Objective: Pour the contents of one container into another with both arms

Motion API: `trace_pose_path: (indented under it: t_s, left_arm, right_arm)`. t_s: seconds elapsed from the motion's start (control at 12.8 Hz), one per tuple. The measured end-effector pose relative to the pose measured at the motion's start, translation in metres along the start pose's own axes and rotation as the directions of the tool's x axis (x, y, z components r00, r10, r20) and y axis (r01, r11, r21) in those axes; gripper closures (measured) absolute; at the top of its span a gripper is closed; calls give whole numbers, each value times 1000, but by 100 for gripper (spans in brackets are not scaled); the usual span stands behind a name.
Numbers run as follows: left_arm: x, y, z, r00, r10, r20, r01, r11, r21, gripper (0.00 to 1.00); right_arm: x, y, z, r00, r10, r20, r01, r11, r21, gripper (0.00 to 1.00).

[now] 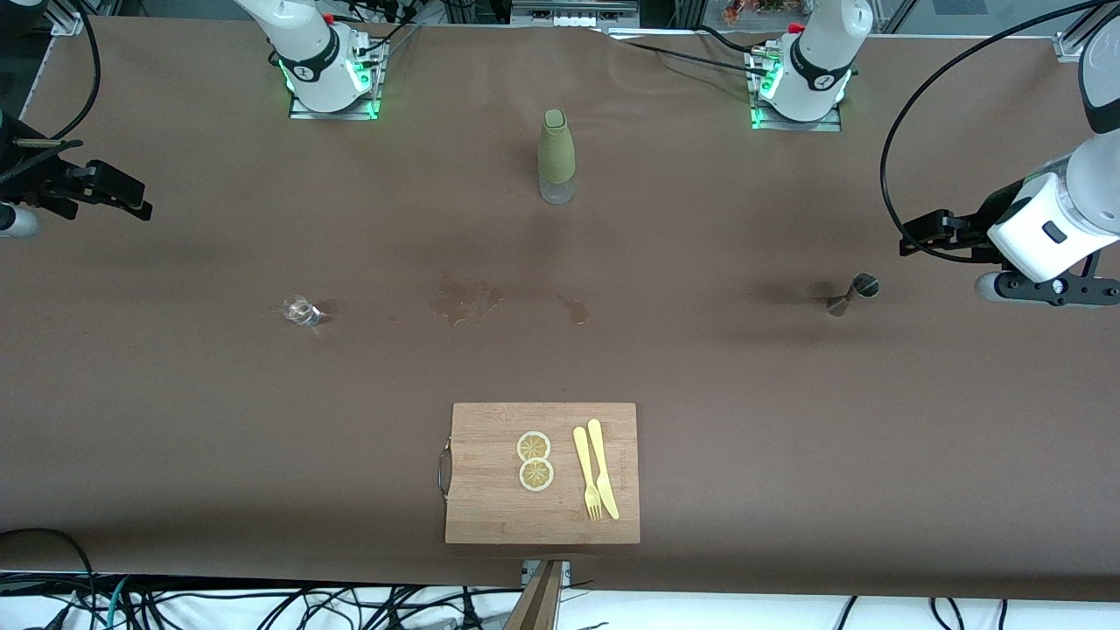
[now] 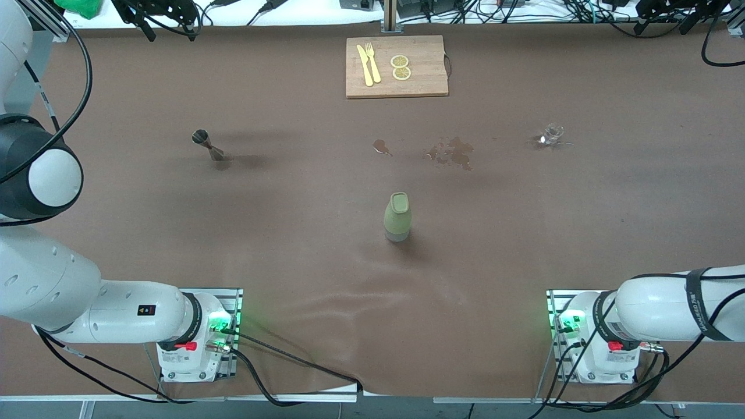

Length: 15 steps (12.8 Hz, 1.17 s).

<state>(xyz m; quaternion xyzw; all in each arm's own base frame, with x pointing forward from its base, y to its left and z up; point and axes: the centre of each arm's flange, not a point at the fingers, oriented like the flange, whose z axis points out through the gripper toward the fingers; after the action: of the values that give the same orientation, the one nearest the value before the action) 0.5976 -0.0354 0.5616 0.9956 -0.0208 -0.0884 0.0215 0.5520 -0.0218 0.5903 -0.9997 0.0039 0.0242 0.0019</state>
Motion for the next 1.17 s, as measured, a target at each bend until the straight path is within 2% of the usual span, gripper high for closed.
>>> trace_pose_path:
  t_s: [0.39,0.7,0.94,1.17]
  left_arm:
    - [1,-5,0,1000,-8,-1,8,1000,-2,0]
    - [3,-22,3,999,-46,7,47,994,-98,0]
    - [4,-51,7,996,-87,12,88,991,-105,0]
    - [5,-98,21,1000,-17,23,19,994,-109,0]
  right_arm:
    - [0,0,0,1000,0,2,0,1000,0,0]
    - [0,0,2,1000,0,5,0,1000,0,0]
    - [0,0,2,1000,0,7,0,1000,0,0]
    - [-2,0,5,1000,0,27,0,1000,1,0]
